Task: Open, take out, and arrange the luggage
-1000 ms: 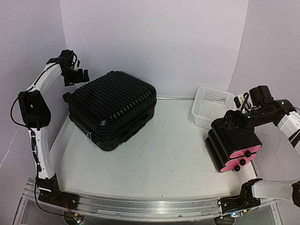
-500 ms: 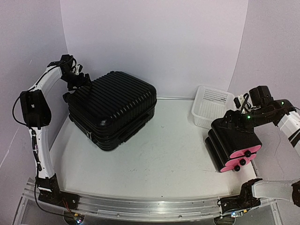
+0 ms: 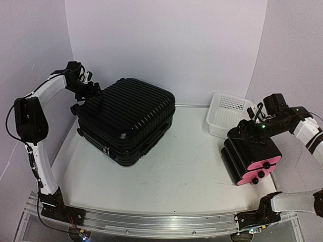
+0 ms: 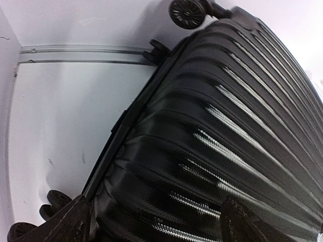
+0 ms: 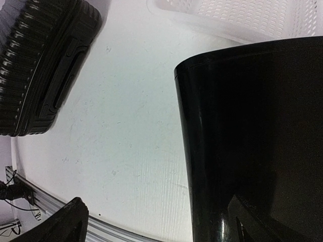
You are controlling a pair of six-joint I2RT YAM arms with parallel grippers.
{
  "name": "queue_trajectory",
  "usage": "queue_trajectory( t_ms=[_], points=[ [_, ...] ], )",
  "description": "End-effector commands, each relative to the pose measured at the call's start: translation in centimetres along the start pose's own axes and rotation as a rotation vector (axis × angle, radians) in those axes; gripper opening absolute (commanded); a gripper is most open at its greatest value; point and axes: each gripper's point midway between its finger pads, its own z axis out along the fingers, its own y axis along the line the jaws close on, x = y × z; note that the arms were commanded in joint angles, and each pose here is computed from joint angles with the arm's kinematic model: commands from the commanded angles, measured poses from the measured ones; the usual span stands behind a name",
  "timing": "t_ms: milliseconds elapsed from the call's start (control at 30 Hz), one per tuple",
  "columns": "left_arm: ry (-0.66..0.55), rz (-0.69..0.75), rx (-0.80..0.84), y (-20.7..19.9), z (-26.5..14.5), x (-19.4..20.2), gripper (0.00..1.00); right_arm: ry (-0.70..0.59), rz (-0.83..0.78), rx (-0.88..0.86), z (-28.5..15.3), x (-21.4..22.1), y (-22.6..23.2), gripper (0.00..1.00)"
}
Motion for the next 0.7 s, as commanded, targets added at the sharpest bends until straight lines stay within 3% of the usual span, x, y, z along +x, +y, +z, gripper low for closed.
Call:
queue_trajectory(
  t_ms=[0, 400, 667],
  points=[
    [0.335, -0.007, 0.112, -5.9, 0.7, 10.7, 0.87, -0.020, 0.002, -0.067, 1.4, -1.1, 1.3, 0.98],
    [0.368, -0.021, 0.215, -10.7, -2.7, 17.9, 0.87, 0.049, -0.131, -0.140, 6.0, -2.5, 8.3, 0.98],
    [0.369, -0.001, 0.312, -15.4, -4.7, 20.0, 0.88, -0.012, -0.015, -0.285, 7.0, -6.6, 13.1, 0.98]
  ],
)
